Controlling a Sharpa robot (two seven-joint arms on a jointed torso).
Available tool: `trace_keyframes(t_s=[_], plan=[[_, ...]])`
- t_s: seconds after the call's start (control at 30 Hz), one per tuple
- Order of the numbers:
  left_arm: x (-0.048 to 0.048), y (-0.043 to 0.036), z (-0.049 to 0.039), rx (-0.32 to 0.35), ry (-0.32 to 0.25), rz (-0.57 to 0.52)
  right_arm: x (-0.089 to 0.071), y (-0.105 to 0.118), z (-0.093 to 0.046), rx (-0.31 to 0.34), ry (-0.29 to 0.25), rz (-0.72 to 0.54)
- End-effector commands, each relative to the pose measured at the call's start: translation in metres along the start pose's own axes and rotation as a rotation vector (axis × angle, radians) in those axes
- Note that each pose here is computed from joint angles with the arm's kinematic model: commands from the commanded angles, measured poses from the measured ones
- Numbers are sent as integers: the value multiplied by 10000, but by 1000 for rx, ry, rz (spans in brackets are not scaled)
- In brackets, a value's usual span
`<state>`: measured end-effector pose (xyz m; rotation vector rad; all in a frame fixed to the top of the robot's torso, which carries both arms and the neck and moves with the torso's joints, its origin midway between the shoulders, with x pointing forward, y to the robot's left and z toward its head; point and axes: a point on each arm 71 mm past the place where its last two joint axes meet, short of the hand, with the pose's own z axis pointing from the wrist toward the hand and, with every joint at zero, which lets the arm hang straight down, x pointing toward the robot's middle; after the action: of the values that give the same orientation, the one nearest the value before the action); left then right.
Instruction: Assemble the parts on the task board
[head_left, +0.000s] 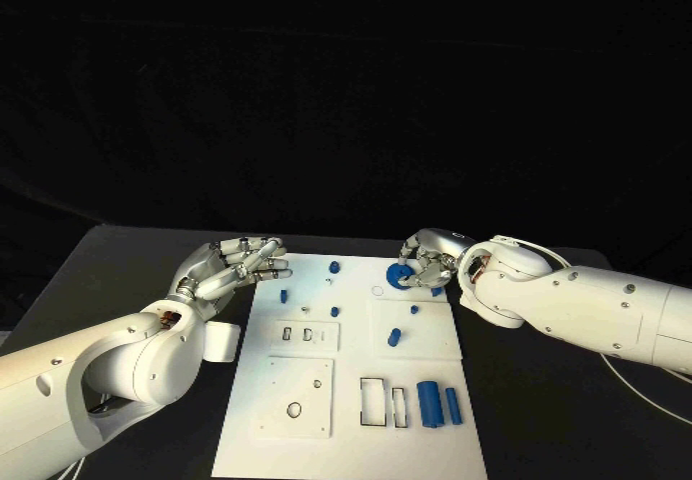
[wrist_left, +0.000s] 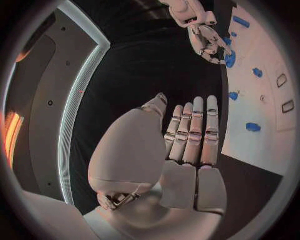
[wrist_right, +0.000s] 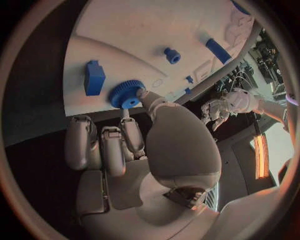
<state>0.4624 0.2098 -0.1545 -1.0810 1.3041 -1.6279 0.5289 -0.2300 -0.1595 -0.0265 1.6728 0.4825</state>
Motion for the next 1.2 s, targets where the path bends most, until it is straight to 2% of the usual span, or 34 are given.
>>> trace_keyframes(t_s=[0.03,0.27,0.63,0.9,1.2], plan=[[21,-8,4,4,19,-11,15,43,-17,-45,-43,-77],[21,-6,8,4,19,-11,-16,188,-41,-123,-130,-81],[23,-4,10,4,19,-11,-19,517,-73,-229,-199,-85],[31,-4,11,4,20,-12,37,838,-24,-291,-213,-93],[45,-3,14,5,24,-14,125,1057,116,-316,-198,-100]])
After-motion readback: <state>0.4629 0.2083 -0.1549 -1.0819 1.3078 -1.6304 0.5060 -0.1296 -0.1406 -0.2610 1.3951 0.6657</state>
